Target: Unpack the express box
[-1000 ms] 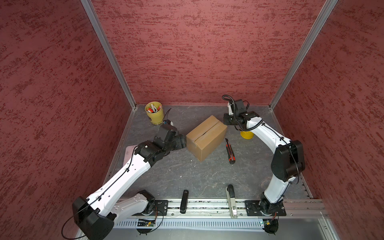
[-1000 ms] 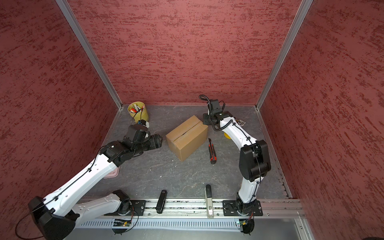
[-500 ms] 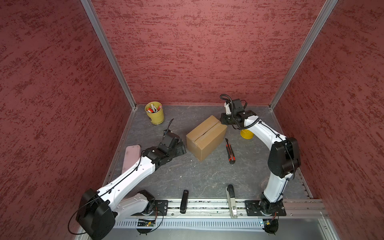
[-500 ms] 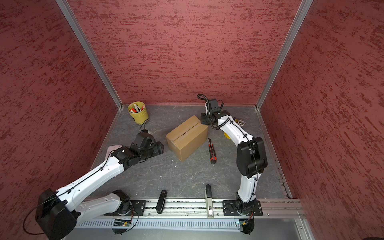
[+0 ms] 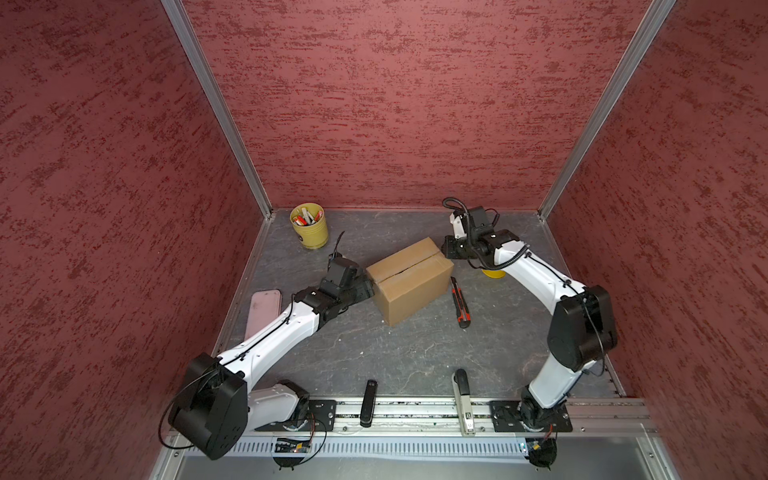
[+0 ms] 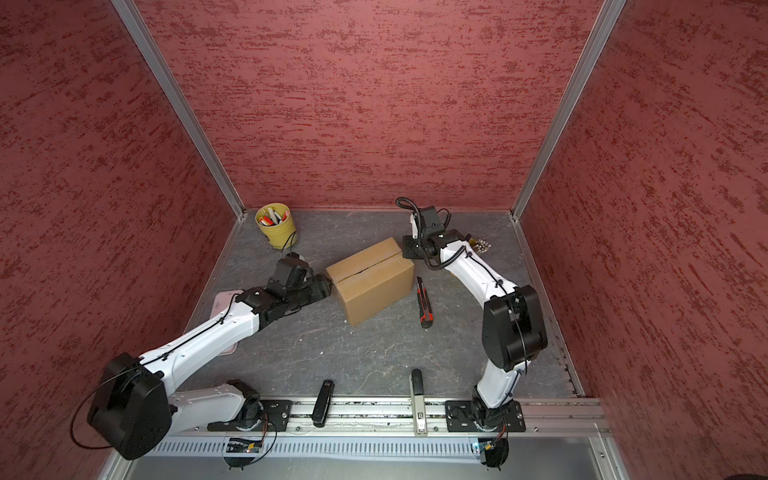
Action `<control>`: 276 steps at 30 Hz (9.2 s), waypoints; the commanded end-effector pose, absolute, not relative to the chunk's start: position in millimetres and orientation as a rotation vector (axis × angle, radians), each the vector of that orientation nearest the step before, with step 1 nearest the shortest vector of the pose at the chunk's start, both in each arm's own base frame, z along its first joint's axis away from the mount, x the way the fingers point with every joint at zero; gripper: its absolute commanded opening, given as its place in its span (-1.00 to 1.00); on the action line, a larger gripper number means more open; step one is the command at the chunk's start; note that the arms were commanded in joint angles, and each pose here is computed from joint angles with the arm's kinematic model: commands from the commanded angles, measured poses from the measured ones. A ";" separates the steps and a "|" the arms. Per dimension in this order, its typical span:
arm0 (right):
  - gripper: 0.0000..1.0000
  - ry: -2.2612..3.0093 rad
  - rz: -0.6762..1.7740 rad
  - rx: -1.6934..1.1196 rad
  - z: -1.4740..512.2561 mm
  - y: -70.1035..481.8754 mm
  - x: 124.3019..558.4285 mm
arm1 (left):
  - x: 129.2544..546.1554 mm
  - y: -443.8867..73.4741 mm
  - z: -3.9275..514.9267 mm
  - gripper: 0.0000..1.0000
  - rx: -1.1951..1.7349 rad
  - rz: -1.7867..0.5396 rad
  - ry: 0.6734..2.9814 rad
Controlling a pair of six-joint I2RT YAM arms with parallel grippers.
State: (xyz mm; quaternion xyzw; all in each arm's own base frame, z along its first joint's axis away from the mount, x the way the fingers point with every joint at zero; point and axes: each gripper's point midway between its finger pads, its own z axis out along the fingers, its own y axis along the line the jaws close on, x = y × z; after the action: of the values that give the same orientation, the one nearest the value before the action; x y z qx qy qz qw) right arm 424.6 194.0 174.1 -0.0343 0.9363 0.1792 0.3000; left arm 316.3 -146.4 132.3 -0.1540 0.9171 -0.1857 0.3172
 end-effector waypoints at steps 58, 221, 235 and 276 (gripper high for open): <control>-0.33 2.496 0.439 -0.297 157.7 214.2 438.3 | 254.3 -151.3 148.9 0.60 -0.383 -0.454 2.456; -0.11 2.392 0.507 -0.157 253.5 208.3 299.9 | 332.9 -418.9 271.9 -0.77 0.231 -1.456 2.135; 0.02 2.353 0.500 -0.147 252.3 215.2 317.1 | 326.0 -421.6 272.0 -0.81 0.196 -1.529 2.124; -1.00 2.589 0.337 -0.175 235.3 171.7 254.7 | 336.8 -351.3 270.2 0.22 0.057 -1.320 2.143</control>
State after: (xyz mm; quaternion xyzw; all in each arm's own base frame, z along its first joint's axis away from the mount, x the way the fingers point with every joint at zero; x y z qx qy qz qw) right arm 270.3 185.2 222.2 -0.0795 0.9513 0.1380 0.2640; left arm 330.5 -374.2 273.2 0.0253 0.7989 -0.5279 0.2870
